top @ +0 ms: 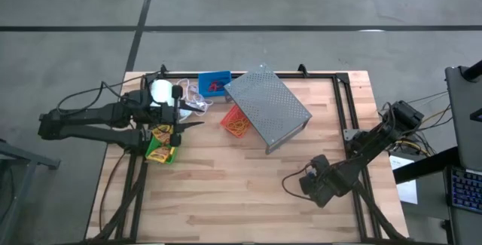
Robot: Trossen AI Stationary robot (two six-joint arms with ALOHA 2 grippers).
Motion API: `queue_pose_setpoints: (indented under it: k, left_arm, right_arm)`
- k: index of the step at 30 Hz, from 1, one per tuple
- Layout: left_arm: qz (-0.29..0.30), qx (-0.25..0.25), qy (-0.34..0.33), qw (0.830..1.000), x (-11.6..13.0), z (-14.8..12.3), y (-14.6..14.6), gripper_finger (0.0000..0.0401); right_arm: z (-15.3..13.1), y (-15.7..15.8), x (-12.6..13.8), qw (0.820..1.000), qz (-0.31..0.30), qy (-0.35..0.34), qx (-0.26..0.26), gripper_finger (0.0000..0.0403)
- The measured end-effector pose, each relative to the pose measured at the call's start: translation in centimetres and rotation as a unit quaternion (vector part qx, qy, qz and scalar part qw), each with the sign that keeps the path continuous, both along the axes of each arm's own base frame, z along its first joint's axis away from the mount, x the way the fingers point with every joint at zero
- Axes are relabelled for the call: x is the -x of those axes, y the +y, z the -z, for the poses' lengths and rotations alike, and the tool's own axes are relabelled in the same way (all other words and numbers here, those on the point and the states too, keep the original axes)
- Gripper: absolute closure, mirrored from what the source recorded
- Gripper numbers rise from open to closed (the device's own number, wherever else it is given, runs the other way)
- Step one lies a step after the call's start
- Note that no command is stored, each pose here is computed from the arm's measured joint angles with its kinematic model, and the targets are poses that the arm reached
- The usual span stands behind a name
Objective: Pick & Place Office Desk Supplies
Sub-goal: Put the blue spring rubber band into the blue bin
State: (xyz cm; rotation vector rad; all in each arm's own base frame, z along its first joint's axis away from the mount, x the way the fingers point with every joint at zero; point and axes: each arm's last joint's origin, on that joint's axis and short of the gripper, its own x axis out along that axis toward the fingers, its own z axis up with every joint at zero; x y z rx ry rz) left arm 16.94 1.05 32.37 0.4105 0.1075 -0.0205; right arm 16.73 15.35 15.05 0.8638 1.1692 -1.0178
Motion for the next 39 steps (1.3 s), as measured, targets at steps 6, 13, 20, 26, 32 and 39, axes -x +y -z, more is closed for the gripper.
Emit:
queue_pose_setpoints:
  k: [6,13,20,26,32,39]
  left_arm:
    - [0.000,0.000,0.001,1.000,0.0,0.0,0.0,0.0242]
    - [0.000,0.002,0.003,1.000,0.0,0.0,0.0,0.0242]
    - [0.000,0.002,0.004,1.000,0.0,0.1,0.0,0.0242]
    - [0.000,0.002,0.004,1.000,0.0,0.1,0.0,0.0242]
    - [0.000,0.001,0.004,1.000,0.0,0.1,0.0,0.0242]
    - [0.000,0.000,0.004,1.000,0.0,0.1,0.0,0.0242]
  right_arm:
    - [0.5,0.0,0.0,1.000,0.000,-0.007,-0.007,0.0202]
    - [0.8,0.1,-0.1,1.000,-0.004,-0.015,-0.015,0.0202]
    - [2.4,0.4,-0.4,1.000,-0.004,0.009,0.012,0.0202]
    - [2.6,0.6,-0.6,1.000,-0.006,0.015,0.019,0.0202]
    - [1.9,0.8,-0.9,1.000,-0.010,-0.005,0.023,0.0202]
    - [1.8,0.8,-1.0,0.999,-0.009,-0.011,0.029,0.0202]
